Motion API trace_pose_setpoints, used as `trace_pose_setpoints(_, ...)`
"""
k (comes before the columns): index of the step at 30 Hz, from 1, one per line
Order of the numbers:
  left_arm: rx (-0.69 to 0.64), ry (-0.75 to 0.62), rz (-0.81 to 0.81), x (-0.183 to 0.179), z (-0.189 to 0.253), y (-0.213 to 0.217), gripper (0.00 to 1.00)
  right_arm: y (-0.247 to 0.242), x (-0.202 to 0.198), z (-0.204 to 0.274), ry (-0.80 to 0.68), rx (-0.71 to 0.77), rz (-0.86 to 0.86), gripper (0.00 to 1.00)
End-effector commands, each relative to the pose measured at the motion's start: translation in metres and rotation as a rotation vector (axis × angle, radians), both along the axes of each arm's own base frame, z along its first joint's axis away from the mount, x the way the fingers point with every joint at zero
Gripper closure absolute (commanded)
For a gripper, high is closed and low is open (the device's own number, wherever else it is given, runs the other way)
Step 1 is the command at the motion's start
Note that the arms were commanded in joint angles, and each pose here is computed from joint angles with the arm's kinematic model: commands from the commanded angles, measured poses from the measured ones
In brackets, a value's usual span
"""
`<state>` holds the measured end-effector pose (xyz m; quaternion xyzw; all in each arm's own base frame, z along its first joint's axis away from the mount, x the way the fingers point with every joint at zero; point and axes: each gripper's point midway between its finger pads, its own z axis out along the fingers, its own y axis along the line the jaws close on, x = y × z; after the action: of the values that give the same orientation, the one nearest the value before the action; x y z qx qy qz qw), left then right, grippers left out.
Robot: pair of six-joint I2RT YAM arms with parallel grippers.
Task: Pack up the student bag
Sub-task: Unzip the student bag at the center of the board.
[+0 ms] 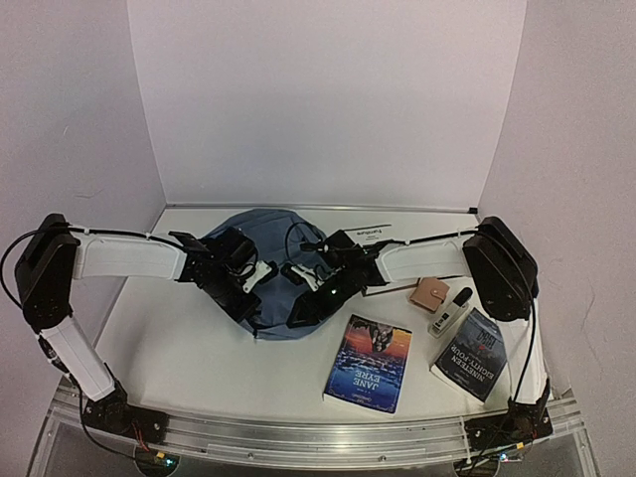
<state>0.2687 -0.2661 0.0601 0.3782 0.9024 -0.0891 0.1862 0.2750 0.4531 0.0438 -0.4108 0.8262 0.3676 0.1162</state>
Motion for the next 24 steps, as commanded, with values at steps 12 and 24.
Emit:
trace_pose_setpoints(12,-0.247,-0.084,0.303,0.038,0.048,0.021,1.0,0.001,-0.009,0.005,-0.108,-0.049,0.039,0.55)
trace_pose_setpoints(24,-0.305,-0.09,0.613,0.079,0.047,0.077,1.0,0.003,-0.014,-0.025,-0.172,-0.12,0.095,0.63)
